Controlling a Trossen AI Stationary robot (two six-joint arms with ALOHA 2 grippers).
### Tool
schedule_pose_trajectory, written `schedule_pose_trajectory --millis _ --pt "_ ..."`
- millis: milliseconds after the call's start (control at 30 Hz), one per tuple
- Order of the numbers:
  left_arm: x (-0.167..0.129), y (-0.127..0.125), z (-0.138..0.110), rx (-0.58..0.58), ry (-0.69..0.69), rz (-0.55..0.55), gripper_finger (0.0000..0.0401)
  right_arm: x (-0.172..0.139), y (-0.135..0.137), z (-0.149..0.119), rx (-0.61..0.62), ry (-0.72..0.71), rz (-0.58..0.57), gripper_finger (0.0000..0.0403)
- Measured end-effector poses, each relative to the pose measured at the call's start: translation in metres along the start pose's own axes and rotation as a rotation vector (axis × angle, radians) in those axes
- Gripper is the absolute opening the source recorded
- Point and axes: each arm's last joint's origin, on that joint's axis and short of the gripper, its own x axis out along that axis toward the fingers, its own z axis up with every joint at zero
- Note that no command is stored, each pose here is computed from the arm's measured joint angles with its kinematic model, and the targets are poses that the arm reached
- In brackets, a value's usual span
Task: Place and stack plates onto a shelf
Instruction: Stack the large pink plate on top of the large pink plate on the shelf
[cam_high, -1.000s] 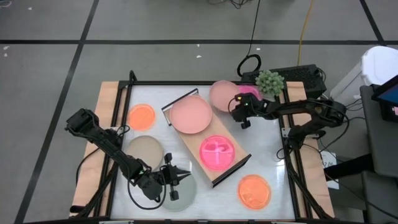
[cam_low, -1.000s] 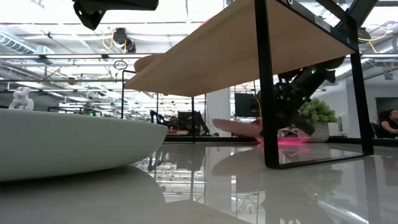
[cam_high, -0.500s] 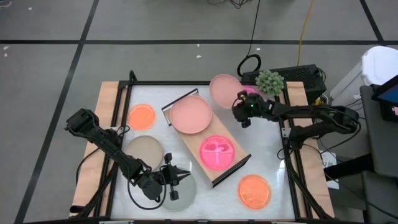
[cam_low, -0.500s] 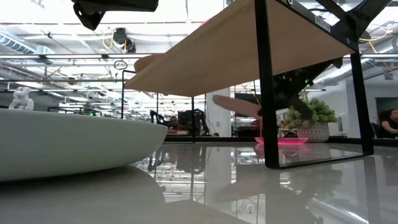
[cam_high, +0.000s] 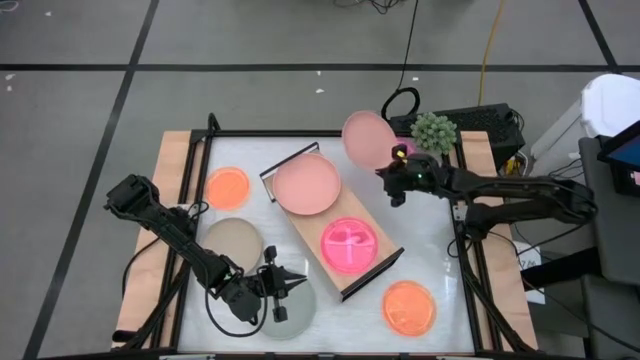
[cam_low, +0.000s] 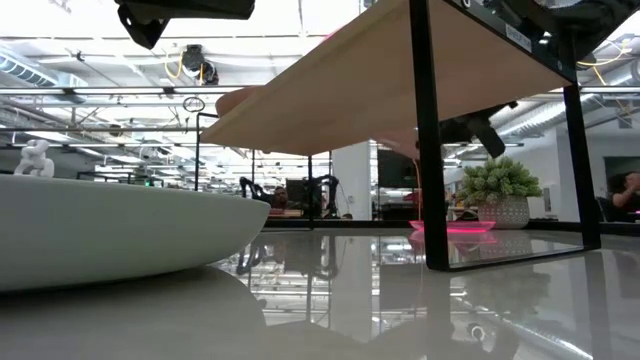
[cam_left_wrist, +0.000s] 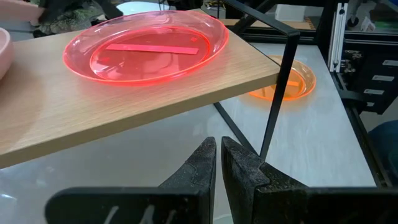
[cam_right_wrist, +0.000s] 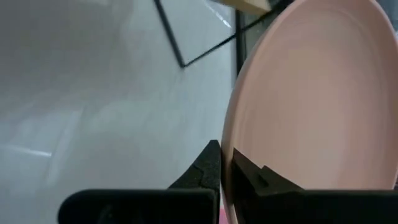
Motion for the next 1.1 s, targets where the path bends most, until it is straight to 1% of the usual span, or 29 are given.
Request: schedule_pose_trajectory --millis 100,133,333,500,800,1100 --pt "0.0 0.0 0.0 0.0 0.0 0.0 0.0033 -0.005 -0.001 0.003 -0.008 0.044 -0.068 0.0" --pt "0.0 0.0 0.0 0.0 0.0 0.0 0.0033 -0.007 0.0 0.004 -0.01 0.046 -0.074 0.0" --pt "0.0 0.0 0.0 0.001 0.001 0.001 0.0033 -0.018 0.002 0.016 -0.008 -0.016 -0.08 0.0" --pt "0.0 0.0 0.0 0.003 0.003 0.001 0.0033 -0.029 -0.006 0.039 0.004 -0.052 -0.104 0.0" --pt "0.0 0.0 0.0 0.007 0.003 0.002 0.0033 -0.047 -0.021 0.079 -0.004 -0.104 -0.039 0.0" --pt "0.0 0.0 -0.001 -0.017 0.005 0.002 0.0033 -0.043 -0.022 0.122 -0.051 -0.085 0.019 0.0"
